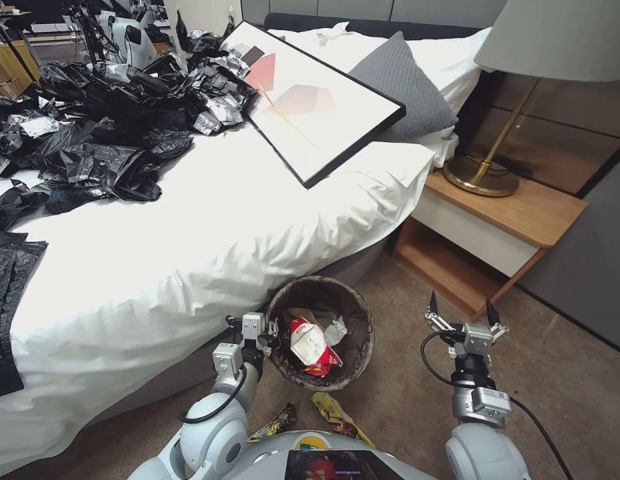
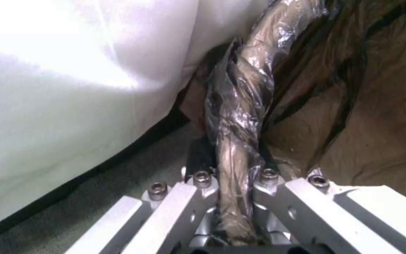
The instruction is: Pick up the trash bin, then pick up the garbage from the floor and place it into the trash bin.
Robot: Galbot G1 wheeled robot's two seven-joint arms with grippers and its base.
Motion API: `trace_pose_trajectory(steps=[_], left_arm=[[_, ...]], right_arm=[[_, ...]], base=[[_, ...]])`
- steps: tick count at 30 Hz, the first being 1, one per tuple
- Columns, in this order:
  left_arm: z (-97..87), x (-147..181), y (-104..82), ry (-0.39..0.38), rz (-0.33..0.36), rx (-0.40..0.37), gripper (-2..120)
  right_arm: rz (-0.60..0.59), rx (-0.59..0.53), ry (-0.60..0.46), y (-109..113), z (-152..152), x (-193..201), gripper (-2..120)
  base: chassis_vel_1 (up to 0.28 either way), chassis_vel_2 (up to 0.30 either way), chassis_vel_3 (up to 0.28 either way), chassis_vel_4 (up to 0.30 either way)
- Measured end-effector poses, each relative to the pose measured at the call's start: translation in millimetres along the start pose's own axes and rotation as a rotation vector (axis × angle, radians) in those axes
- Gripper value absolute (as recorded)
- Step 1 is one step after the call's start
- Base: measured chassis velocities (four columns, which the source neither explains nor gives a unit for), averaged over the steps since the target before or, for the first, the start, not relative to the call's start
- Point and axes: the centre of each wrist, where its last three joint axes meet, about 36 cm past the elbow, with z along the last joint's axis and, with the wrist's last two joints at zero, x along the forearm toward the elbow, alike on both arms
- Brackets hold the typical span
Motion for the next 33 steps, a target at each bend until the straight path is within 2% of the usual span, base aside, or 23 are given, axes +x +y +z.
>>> trace_pose_trajectory(steps=[14, 33], left_arm=[[0.8, 0.0, 0.3, 0.003, -0.002, 0.0, 2], [0.5, 0.9, 0.0, 0.001, -0.004, 0.002, 2]], right_arm=[[-0.002, 0.0, 0.005, 0.8, 0.7, 0.0, 100], [-0.002, -0.001, 0.005, 1.5, 0.6, 0.0, 100]], base=[[0.034, -0.039, -0.03, 0.033], [0.091, -0.091, -0.09, 0.093]])
